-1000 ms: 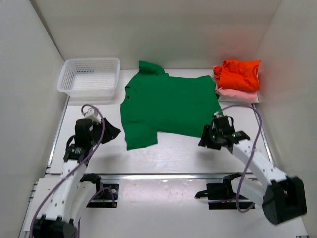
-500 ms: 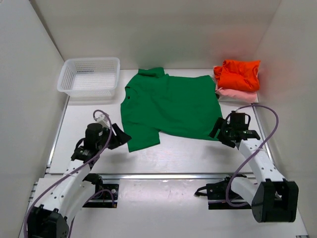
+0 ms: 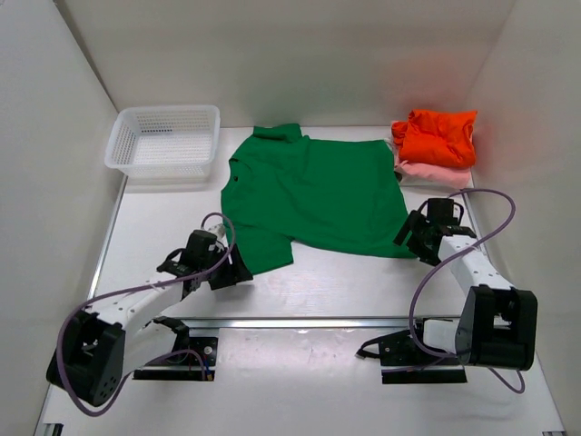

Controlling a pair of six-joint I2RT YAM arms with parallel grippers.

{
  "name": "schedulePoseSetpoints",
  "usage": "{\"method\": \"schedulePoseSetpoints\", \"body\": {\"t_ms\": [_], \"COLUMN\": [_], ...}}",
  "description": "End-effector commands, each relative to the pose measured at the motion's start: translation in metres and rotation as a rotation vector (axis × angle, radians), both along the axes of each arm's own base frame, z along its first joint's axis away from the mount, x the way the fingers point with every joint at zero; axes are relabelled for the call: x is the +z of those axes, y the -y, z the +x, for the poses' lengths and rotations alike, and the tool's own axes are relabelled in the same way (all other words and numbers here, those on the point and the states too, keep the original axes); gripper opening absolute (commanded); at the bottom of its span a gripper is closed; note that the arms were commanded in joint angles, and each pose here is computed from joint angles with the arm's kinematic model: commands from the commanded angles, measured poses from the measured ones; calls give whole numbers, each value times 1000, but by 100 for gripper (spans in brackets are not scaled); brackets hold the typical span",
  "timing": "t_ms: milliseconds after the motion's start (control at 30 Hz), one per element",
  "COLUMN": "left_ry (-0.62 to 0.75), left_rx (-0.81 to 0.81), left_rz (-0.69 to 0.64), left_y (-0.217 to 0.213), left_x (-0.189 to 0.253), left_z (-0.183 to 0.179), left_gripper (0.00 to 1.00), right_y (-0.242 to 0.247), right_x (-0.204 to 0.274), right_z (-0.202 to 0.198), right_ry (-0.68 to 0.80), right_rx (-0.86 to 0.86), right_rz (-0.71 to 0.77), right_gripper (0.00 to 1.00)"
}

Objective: Fold and stack the t-shirts
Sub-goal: Flatten out the tshirt

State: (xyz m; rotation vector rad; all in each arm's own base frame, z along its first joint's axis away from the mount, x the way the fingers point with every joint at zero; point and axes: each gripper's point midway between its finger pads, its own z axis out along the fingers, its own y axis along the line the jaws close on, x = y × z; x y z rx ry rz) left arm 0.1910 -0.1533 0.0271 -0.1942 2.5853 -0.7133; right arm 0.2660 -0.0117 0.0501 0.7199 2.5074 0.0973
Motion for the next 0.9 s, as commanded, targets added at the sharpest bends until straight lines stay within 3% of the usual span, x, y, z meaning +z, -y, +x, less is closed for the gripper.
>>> {"method": "schedulePoseSetpoints", "body": {"t_ms": [0,67,133,167,200,233,267,300,333,367,500,533,567,867], "left_ry": [4,-13,-31,-40,-41,-35,-37,-39,-29,-22,11,57,57,173], "left_rx": [2,7,-4,-10,-11,-9,-10,-10,-5,-8,7,46,46,85], "left_rz": [70,73,72,67,48,49,36,30,36,42,76,88,88,-67], "left_y": [-5,-3,0,3,6,8,10,11,10,7,-10,-26,-26,-23], "left_x": [-10,-15,-20,-23,-24,-25,-26,-26,-23,-21,-2,22,22,85], "left_z": [8,10,12,14,17,19,19,19,22,21,13,3,3,-24], "left_gripper": [76,69,54,38,11,0,0,0,0,0,0,0,0,0], "right_y": [3,-1,-3,-4,-6,-8,-10,-11,-13,-17,-28,-33,-33,-32], "right_x": [3,1,-5,-11,-15,-20,-22,-24,-26,-25,-18,-10,-8,13], "right_z": [16,21,22,20,21,21,22,24,20,20,1,-24,-24,-62], "right_ry": [39,49,27,5,-11,-25,-27,-39,-61,-67,-97,-134,-128,-175], "right_rx": [1,16,27,32,48,54,64,67,80,87,113,101,101,134], "right_rz": [-26,-17,-14,-14,-14,-3,0,5,0,-8,-62,-12,-11,17], "right_gripper": [78,79,80,81,80,73,66,41,7,1,0,0,0,0]}}
